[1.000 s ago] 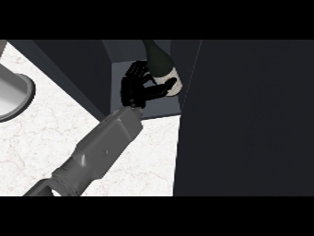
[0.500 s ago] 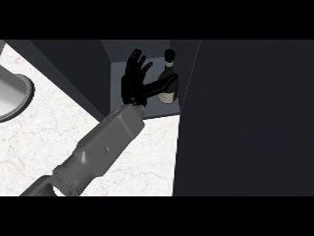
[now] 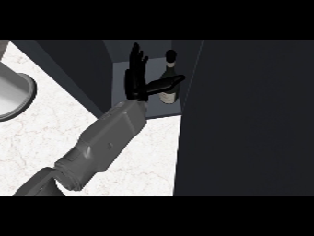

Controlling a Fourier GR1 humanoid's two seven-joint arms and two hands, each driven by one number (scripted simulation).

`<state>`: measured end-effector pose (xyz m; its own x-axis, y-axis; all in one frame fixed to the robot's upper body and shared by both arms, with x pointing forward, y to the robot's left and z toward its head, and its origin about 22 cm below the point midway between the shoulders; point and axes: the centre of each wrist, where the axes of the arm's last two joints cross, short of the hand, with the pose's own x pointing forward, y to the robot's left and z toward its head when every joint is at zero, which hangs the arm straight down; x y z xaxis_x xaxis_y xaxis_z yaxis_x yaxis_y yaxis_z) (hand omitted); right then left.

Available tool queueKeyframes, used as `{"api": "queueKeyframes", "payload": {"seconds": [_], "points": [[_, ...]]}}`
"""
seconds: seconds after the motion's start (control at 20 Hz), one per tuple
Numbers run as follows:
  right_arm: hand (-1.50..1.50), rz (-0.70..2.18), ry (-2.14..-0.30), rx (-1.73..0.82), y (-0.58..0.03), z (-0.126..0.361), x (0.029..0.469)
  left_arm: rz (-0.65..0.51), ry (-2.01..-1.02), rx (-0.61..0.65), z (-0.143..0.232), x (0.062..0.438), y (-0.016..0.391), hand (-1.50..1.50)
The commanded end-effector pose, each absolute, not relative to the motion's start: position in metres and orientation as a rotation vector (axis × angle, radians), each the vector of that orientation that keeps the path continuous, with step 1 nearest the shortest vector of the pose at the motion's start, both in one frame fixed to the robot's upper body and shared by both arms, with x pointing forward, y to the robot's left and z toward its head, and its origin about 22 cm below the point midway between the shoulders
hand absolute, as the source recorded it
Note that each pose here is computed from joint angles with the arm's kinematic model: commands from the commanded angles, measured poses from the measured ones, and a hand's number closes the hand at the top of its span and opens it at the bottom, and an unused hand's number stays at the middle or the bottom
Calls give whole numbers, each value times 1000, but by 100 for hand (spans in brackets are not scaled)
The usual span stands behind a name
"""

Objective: Pick up the wine, place it into the cabinet and close the cabinet

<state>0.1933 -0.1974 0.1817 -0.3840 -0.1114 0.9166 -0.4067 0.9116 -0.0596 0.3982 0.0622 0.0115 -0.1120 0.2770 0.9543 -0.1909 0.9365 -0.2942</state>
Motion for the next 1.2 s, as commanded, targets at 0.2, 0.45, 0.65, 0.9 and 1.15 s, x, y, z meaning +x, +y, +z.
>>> {"api": "queueKeyframes", "payload": {"seconds": [0.2, 0.45, 0.65, 0.9, 1.15], "points": [[-150, 332, -1949, 350, -198, 175, 191, 339, -1715, -91, 26, 400, 50, -150], [-150, 304, -1951, 367, -195, 187, 189, 355, -1743, -92, 9, 389, 52, -150], [-150, 310, -1950, 339, -197, 180, 178, 382, -1734, -160, 8, 380, 44, -150], [-150, 311, -1941, 347, -204, 194, 179, 358, -1739, -209, -1, 370, 41, -150], [-150, 281, -1924, 330, -201, 174, 178, 308, -1729, -258, 2, 363, 32, -150]]}}
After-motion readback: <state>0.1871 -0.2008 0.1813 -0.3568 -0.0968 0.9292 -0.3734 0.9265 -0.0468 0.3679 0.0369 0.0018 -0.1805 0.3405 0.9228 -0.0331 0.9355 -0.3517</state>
